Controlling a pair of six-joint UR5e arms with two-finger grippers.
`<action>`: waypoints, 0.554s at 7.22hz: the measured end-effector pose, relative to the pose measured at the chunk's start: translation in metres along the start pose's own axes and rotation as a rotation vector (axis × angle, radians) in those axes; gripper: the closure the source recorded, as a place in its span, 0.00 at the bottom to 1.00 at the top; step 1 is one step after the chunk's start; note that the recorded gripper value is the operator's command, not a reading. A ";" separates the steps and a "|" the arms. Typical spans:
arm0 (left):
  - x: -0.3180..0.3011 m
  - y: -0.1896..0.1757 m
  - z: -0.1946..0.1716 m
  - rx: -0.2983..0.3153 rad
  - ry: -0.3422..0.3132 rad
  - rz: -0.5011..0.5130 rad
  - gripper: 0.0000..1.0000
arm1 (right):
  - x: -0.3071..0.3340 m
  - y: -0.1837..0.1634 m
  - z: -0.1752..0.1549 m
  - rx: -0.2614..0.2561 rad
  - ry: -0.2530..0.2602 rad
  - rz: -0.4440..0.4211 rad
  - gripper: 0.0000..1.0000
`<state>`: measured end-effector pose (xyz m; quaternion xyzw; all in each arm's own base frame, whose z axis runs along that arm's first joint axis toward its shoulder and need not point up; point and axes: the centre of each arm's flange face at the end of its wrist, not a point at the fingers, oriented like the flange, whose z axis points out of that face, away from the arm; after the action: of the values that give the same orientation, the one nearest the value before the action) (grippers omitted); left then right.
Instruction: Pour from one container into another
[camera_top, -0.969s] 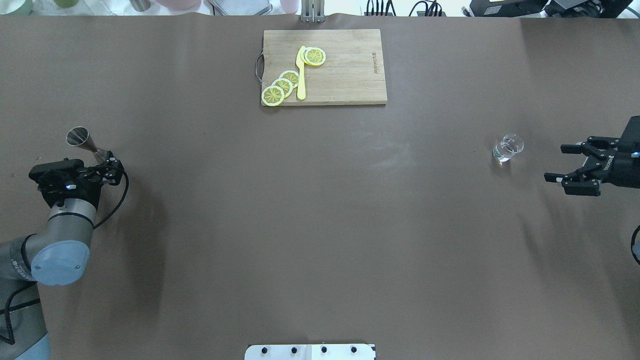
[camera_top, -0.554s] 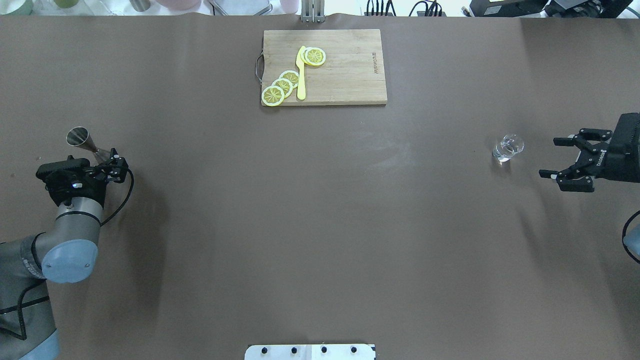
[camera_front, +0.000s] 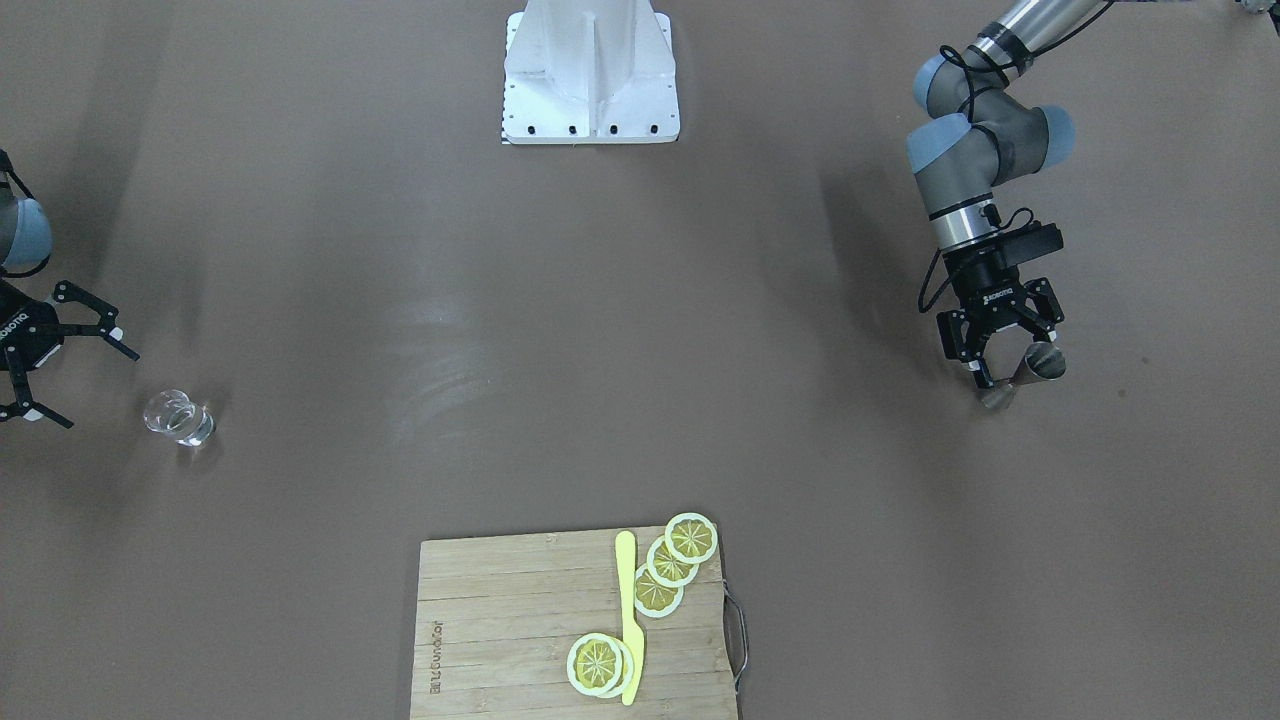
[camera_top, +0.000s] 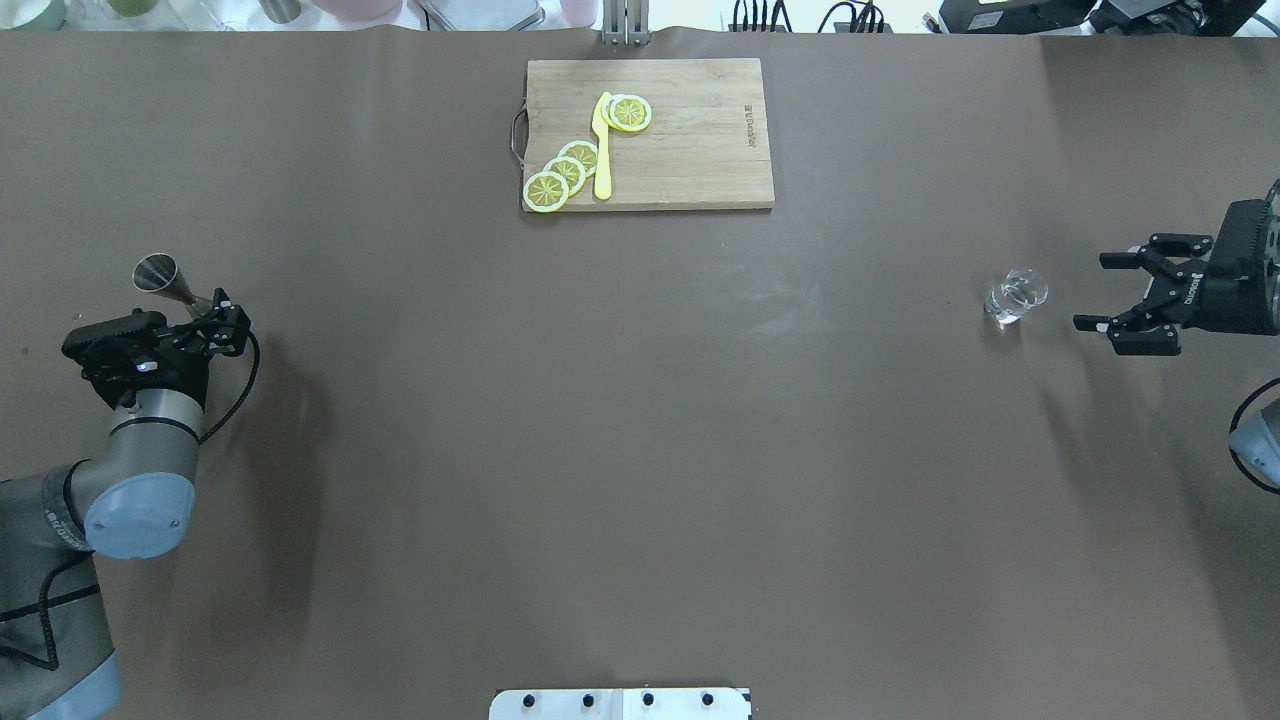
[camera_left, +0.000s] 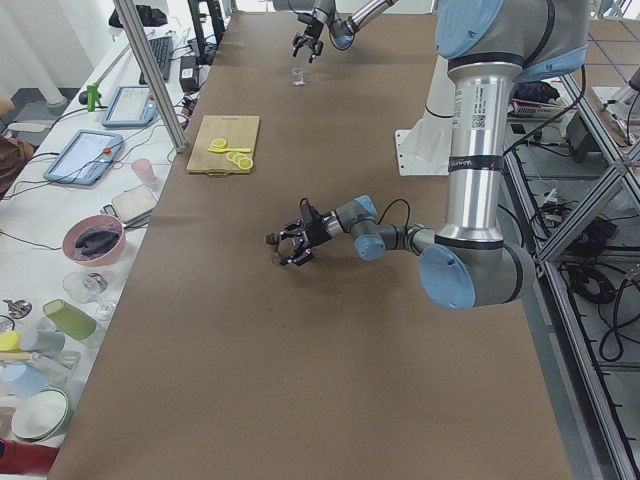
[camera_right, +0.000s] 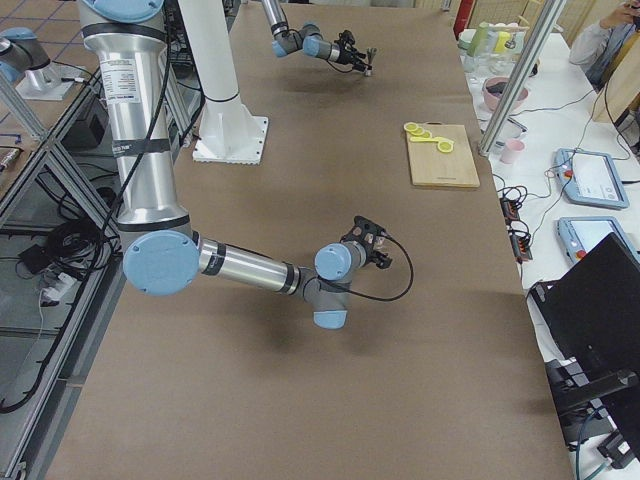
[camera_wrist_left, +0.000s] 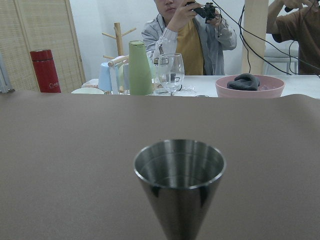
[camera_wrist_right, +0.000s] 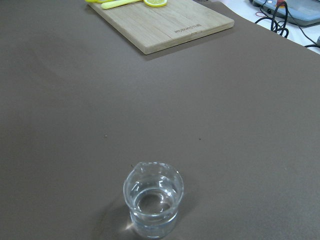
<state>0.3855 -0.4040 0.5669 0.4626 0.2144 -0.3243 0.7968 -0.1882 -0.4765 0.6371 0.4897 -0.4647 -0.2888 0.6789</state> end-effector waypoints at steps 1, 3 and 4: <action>-0.003 -0.001 0.004 0.004 -0.007 0.000 0.02 | 0.001 -0.001 0.004 -0.002 -0.018 -0.003 0.01; 0.007 -0.003 0.006 0.009 -0.003 -0.013 0.02 | 0.003 -0.007 0.013 -0.006 -0.051 -0.017 0.01; 0.013 -0.003 0.007 0.010 0.001 -0.018 0.02 | 0.006 -0.009 0.019 -0.011 -0.060 -0.028 0.01</action>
<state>0.3927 -0.4151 0.5595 0.4647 0.2174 -0.3321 0.7915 -0.2024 -0.4917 0.6326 0.4835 -0.4763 -0.3152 0.6633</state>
